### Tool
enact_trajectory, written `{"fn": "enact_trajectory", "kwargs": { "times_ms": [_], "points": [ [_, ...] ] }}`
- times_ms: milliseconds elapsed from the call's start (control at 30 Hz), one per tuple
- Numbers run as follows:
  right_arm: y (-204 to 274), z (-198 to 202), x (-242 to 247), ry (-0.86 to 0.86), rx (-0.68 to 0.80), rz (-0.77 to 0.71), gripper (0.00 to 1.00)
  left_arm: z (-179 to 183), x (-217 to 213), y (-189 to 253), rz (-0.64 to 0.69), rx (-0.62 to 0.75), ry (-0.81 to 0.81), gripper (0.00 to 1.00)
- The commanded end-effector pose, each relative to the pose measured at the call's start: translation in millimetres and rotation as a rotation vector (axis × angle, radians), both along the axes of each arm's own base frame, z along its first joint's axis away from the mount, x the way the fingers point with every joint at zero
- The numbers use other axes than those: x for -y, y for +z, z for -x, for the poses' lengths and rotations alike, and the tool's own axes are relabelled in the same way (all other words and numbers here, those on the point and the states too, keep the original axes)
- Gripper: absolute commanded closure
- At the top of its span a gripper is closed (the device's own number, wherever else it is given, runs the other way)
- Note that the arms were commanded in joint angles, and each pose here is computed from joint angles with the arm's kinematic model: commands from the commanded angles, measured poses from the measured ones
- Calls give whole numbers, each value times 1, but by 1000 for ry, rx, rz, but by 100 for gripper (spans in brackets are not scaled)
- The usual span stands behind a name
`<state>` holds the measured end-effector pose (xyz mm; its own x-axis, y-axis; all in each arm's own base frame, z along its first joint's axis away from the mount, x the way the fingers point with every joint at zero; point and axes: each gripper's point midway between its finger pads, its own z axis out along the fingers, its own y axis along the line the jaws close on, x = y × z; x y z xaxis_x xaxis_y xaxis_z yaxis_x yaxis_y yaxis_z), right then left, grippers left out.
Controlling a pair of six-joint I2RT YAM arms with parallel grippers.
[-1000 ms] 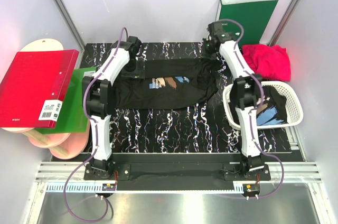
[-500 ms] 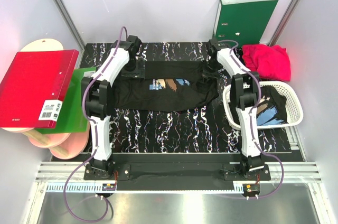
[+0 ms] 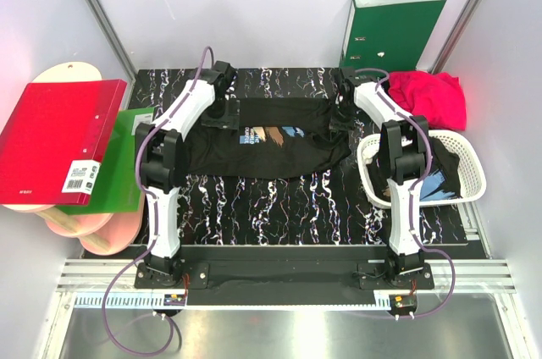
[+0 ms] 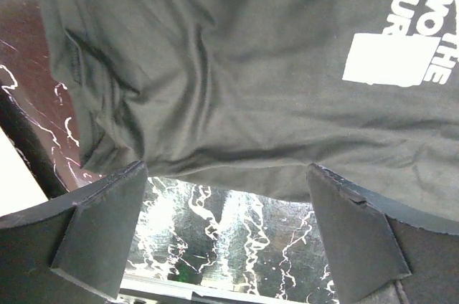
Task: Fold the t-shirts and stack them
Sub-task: Fold the flattened tshirt in 1/3 of the way
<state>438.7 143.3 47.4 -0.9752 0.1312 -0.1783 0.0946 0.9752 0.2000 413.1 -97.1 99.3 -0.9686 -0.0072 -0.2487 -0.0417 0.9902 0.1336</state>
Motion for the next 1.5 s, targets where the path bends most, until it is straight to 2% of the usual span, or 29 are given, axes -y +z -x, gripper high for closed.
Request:
{"fn": "enact_trajectory", "kwargs": {
  "times_ms": [0, 267, 367, 467, 633, 733, 767, 867, 900, 1000, 1200, 1333, 1467],
  "points": [
    [12, 15, -4, 27, 0, -28, 100, 1, -1, 21, 15, 62, 15, 1],
    [3, 49, -3, 46, -103, -31, 100, 9, -4, 23, 15, 69, 23, 1],
    [5, 55, -4, 58, -99, -15, 100, 12, -4, 26, 16, 75, 23, 1],
    [22, 52, -5, 53, -29, -11, 100, 14, -3, 29, 23, 83, 23, 1],
    [78, 46, -9, 48, 145, -62, 100, 24, 4, 29, 50, 80, 5, 1],
    [91, 64, -16, 68, 147, -133, 84, 35, 7, 26, 60, 62, -6, 1],
    [95, 70, -19, 74, 147, -154, 56, 38, 6, 29, 64, 66, -5, 1],
    [86, 92, -30, 102, 89, -245, 27, 53, 6, 29, 67, 57, -4, 1],
    [85, 98, -36, 113, 72, -283, 23, 60, 3, 25, 59, 38, 1, 1],
    [76, 109, -40, 115, 28, -311, 19, 72, -4, 26, 43, 38, 20, 1],
    [71, 104, -41, 111, 18, -312, 19, 86, -19, 6, -35, -24, 25, 1],
    [66, 87, -49, 99, 2, -328, 19, 86, -21, -15, -70, -88, 13, 1],
    [65, 61, -59, 94, 19, -345, 19, 69, -12, -22, -50, -95, 9, 1]
  ]
}}
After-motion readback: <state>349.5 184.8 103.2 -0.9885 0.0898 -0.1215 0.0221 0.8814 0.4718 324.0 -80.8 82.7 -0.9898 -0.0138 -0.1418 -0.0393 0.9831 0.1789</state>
